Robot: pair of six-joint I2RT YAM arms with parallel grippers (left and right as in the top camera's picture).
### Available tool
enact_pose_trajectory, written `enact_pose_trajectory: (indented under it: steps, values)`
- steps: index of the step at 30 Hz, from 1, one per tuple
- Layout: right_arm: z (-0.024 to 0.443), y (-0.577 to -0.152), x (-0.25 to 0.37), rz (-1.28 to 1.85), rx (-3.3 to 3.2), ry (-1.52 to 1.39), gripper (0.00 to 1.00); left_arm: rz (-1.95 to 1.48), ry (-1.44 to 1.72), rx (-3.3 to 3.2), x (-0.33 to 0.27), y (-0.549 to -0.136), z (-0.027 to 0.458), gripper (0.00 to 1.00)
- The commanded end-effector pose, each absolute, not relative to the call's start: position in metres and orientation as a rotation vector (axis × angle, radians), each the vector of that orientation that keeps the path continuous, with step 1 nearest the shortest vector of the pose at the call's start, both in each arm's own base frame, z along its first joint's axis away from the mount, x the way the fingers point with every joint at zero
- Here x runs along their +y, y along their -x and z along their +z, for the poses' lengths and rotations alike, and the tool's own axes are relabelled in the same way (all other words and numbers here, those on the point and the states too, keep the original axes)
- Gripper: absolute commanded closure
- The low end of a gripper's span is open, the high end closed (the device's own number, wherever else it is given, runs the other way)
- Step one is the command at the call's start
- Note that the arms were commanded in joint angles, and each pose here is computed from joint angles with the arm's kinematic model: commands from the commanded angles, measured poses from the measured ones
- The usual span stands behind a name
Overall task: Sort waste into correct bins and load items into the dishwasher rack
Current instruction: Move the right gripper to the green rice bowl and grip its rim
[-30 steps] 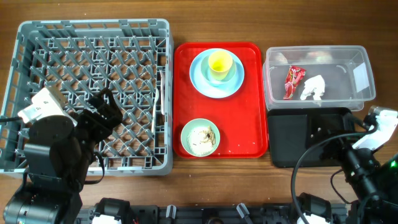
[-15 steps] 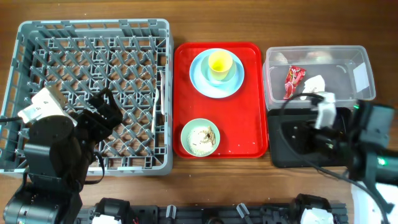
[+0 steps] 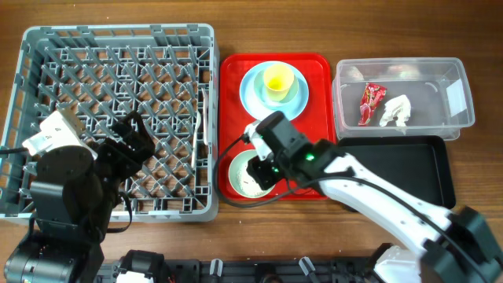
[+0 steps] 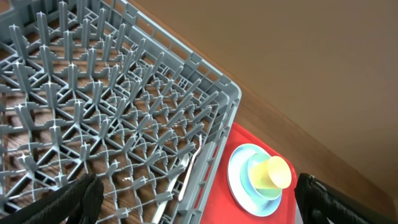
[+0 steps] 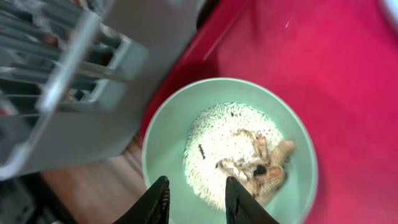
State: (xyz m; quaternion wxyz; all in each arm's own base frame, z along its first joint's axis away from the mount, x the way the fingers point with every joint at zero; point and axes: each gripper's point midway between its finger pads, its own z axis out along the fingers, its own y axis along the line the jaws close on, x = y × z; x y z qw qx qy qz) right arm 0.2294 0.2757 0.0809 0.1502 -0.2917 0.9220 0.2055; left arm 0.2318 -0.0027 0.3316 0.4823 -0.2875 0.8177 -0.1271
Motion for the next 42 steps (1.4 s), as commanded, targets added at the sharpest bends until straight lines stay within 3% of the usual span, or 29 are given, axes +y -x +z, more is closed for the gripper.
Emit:
enact_pose_trajectory:
  steps: [1, 2, 7, 11, 19, 23, 26, 27, 32, 35, 42]
  values:
    - [0.048, -0.239, 0.268, 0.439, 2.725, 0.781, 0.80, -0.310, 0.718, 1.974, 0.000, -0.231, 0.335, 0.00]
    - [0.043, -0.242, 0.263, 0.392, 2.732, 0.772, 0.85, -0.310, 0.718, 1.974, 0.000, -0.231, 0.335, 0.00]
    - [0.038, -0.261, 0.233, 0.125, 2.722, 0.647, 0.85, -0.310, 0.718, 1.974, 0.000, -0.231, 0.335, 0.00]
    - [0.038, -0.268, 0.208, -0.069, 2.709, 0.620, 0.78, -0.310, 0.718, 1.974, 0.000, -0.231, 0.335, 0.00]
    - [0.050, -0.281, 0.154, -0.494, 2.617, 0.576, 0.75, -0.310, 0.718, 1.974, 0.000, -0.231, 0.335, 0.00]
    - [0.058, -0.286, 0.136, -0.623, 2.576, 0.553, 0.67, -0.310, 0.718, 1.974, 0.000, -0.231, 0.335, 0.00]
    - [0.060, -0.282, 0.145, -0.463, 2.668, 0.426, 0.83, -0.310, 0.718, 1.974, 0.000, -0.231, 0.335, 0.00]
    - [0.063, -0.279, 0.164, -0.318, 2.700, 0.455, 0.83, -0.310, 0.718, 1.974, 0.000, -0.231, 0.335, 0.00]
    - [0.101, -0.251, 0.244, 0.343, 2.639, 0.808, 0.62, -0.310, 0.718, 1.974, 0.000, -0.231, 0.335, 0.00]
    - [0.101, -0.247, 0.241, 0.344, 2.657, 0.803, 0.58, -0.310, 0.718, 1.974, 0.000, -0.231, 0.335, 0.00]
    - [0.056, -0.226, 0.241, 0.319, 2.771, 0.821, 0.59, -0.310, 0.718, 1.974, 0.000, -0.231, 0.335, 0.00]
